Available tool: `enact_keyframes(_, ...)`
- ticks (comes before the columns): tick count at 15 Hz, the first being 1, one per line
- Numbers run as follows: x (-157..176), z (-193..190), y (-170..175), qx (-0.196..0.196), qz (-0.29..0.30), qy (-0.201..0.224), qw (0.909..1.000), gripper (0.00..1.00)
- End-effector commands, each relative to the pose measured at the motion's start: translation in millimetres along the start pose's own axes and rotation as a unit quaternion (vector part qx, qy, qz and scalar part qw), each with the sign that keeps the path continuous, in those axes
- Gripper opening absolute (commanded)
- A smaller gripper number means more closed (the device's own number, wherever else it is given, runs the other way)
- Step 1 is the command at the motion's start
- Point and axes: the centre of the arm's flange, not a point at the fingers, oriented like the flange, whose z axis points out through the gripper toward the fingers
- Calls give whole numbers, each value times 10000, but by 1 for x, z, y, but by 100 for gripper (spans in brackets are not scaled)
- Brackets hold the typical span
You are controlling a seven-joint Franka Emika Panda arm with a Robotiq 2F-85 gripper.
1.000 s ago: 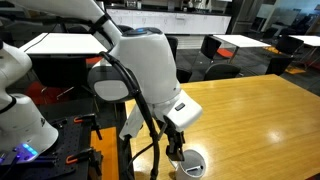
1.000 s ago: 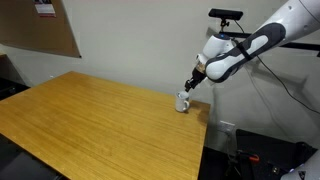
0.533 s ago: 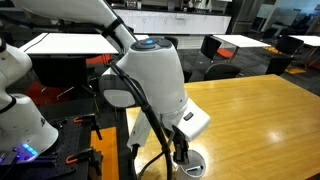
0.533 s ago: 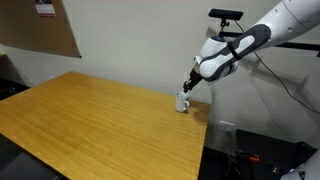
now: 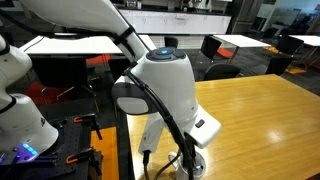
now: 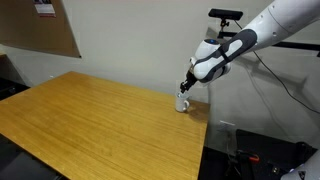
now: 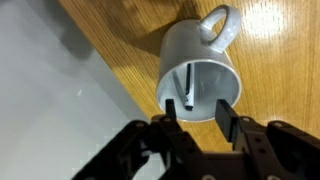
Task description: Take the marker out of the cup and put it on the table
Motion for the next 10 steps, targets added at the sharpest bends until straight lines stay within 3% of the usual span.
enact_keyframes(1,14,10,2,-17,-77,-9,10000,45)
enact_keyframes(10,17,26,-4,0,-129,-101,9999,39)
